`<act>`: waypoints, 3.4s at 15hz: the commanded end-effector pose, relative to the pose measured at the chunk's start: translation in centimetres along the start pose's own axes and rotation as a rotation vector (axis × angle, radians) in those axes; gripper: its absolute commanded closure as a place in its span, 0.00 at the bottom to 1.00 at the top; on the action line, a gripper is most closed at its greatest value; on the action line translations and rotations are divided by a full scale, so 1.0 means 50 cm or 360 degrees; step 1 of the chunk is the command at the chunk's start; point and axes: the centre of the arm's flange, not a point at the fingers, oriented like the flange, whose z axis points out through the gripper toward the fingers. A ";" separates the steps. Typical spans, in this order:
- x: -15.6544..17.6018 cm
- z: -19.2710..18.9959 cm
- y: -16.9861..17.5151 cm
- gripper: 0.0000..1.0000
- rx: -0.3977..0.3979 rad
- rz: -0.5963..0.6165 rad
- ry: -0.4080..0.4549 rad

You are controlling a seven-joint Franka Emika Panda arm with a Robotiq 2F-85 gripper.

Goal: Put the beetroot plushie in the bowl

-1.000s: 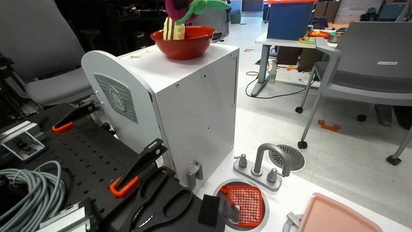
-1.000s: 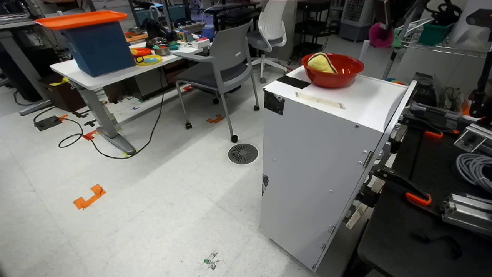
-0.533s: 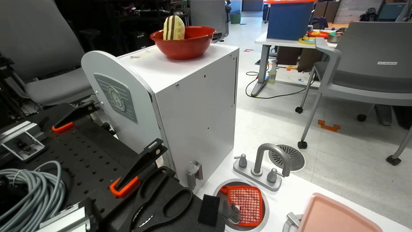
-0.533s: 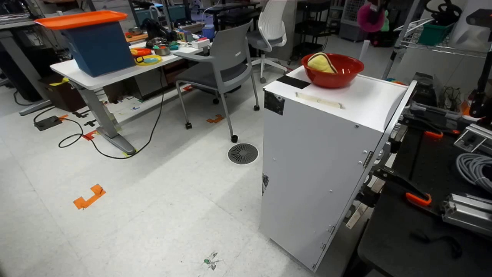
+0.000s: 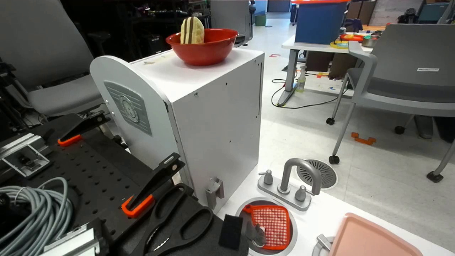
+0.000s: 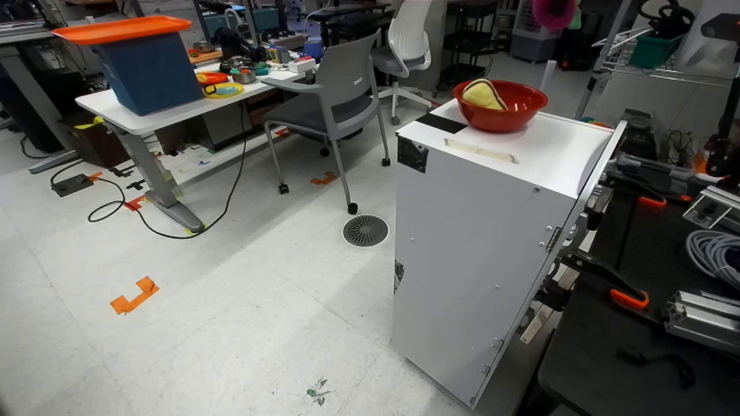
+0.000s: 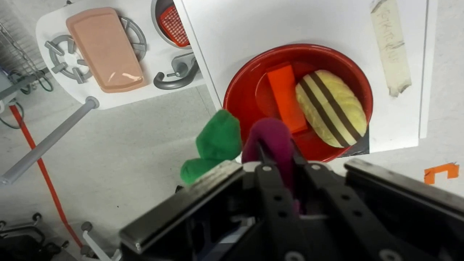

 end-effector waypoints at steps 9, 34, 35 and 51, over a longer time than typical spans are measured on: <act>0.005 0.030 0.034 0.34 0.0033 0.0025 0.0041; -0.151 -0.065 -0.044 0.00 0.0108 -0.0013 -0.0063; -0.157 -0.065 -0.042 0.00 0.0113 0.0003 -0.0108; -0.200 -0.056 -0.061 0.00 0.0190 -0.0280 -0.0349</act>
